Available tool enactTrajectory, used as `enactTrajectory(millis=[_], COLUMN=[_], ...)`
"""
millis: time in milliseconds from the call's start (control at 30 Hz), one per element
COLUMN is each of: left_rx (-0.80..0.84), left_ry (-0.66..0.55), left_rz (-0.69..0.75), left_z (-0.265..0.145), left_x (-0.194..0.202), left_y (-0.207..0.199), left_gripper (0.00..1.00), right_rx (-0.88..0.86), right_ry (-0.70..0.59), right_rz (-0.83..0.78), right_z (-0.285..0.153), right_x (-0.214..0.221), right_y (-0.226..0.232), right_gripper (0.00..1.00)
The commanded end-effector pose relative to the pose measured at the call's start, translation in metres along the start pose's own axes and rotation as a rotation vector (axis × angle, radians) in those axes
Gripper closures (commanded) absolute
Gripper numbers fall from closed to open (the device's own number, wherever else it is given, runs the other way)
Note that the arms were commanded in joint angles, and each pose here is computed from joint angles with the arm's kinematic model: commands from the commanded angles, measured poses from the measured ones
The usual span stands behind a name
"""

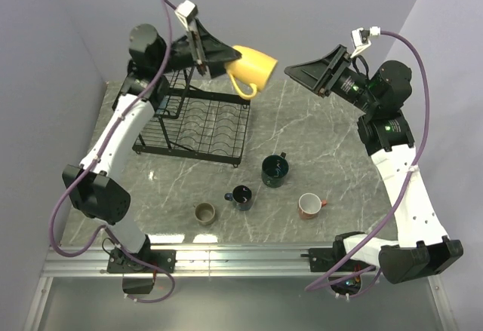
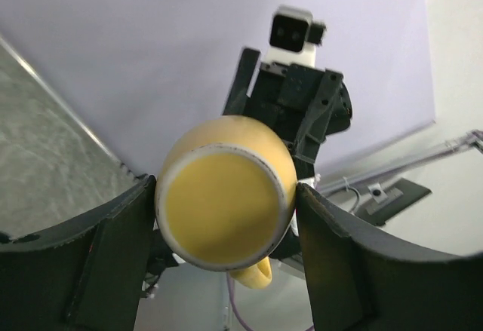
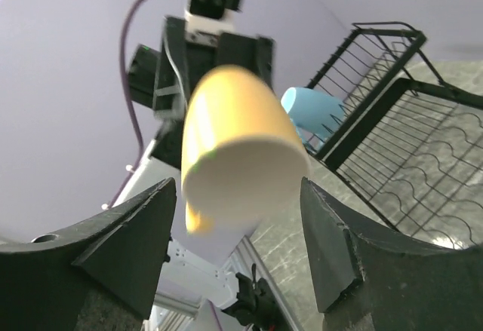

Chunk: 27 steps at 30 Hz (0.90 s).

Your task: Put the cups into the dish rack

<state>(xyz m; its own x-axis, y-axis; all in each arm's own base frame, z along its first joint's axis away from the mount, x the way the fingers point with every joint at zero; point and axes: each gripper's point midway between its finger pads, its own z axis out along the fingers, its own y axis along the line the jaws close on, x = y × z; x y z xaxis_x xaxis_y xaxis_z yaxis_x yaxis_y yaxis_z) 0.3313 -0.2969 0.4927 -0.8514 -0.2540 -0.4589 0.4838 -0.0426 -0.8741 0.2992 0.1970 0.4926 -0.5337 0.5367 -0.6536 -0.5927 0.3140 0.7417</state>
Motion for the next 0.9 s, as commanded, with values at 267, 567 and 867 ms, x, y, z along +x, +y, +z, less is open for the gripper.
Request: enactTrajectory(millis=[267, 567, 867], left_rx=[-0.338, -0.702, -0.969], left_ry=[-0.24, -0.525, -0.622], left_rz=[0.299, 0.453, 0.585], left_z=[-0.069, -0.147, -0.206], left_x=[-0.115, -0.192, -0.228], left_y=[0.034, 0.074, 0.103], left_gripper=[1.0, 1.0, 1.0], right_rx=[0.102, 0.176, 0.2], right_ry=[-0.003, 0.053, 0.083], right_rz=[-0.012, 0.069, 0.091], right_z=[-0.024, -0.038, -0.039], right_x=[0.019, 0.057, 0.067], right_y=[-0.018, -0.051, -0.06], right_gripper=[0.26, 0.27, 0.28])
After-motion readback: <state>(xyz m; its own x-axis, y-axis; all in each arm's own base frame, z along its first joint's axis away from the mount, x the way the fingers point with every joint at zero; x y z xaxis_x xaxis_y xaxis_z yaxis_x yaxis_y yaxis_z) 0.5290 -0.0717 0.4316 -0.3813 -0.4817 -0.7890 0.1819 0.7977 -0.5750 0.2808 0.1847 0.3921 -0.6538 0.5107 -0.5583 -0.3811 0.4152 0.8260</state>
